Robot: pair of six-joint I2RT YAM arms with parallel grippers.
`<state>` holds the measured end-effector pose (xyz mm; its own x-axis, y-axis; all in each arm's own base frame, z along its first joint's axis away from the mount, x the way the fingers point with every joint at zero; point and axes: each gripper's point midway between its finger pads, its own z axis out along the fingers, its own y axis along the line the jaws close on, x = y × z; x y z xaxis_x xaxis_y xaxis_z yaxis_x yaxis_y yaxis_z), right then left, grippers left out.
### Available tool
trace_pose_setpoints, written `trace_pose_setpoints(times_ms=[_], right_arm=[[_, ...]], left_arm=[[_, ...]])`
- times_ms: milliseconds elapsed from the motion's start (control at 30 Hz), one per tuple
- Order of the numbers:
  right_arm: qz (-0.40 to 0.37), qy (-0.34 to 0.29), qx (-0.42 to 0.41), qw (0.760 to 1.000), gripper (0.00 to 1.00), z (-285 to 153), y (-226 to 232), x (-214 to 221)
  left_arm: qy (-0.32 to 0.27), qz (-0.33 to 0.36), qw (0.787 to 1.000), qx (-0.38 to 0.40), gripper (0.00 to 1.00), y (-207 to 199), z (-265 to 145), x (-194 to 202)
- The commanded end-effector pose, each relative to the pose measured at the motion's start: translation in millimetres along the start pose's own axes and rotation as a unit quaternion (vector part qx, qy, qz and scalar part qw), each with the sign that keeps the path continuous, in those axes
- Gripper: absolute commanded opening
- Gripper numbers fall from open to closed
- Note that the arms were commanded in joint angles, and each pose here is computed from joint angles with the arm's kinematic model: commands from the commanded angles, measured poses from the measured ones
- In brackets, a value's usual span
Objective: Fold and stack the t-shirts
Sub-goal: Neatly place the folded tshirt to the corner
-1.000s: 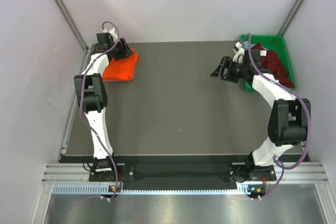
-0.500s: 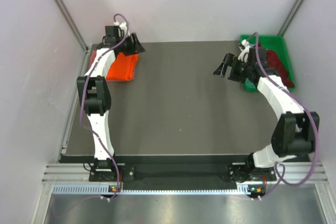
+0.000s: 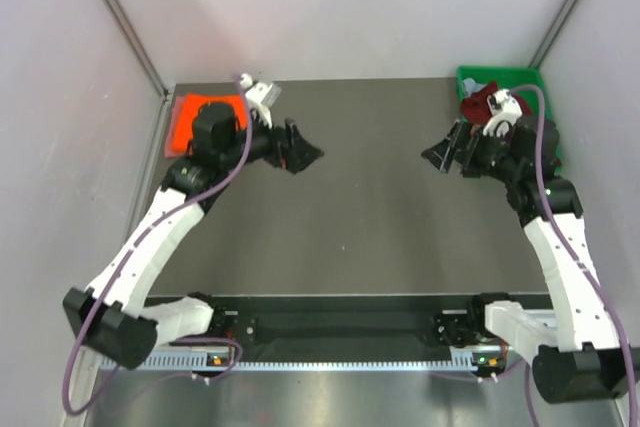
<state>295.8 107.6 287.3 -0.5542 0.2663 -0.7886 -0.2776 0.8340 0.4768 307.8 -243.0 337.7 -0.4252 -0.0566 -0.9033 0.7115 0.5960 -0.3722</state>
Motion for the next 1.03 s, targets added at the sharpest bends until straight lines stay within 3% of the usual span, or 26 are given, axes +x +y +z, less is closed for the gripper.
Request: trace_pose_setpoints(times_ms=[0,133,433,1000], right_arm=[[0.009,0.005,-0.011,1.0,1.0,-11.8,6.6,15.0],[0.019,-0.02,-0.014,1.0,1.0,-17.9,7.7,18.5],[0.013,-0.029,-0.01,0.999,1.0,-23.5,6.4,21.9],[0.012,-0.035,0.01,0.999,1.0,-24.6,-1.9,25.0]], left_arm=[[-0.013,-0.031,0.999,-0.012,0.99,3.1,-11.3,27.2],[-0.028,-0.059,0.998,-0.021,0.99,2.1,-25.0,46.6],[-0.064,-0.059,0.996,-0.029,0.99,-2.3,-34.1,28.9],[-0.077,-0.058,0.995,-0.038,0.99,-2.9,-38.6,18.7]])
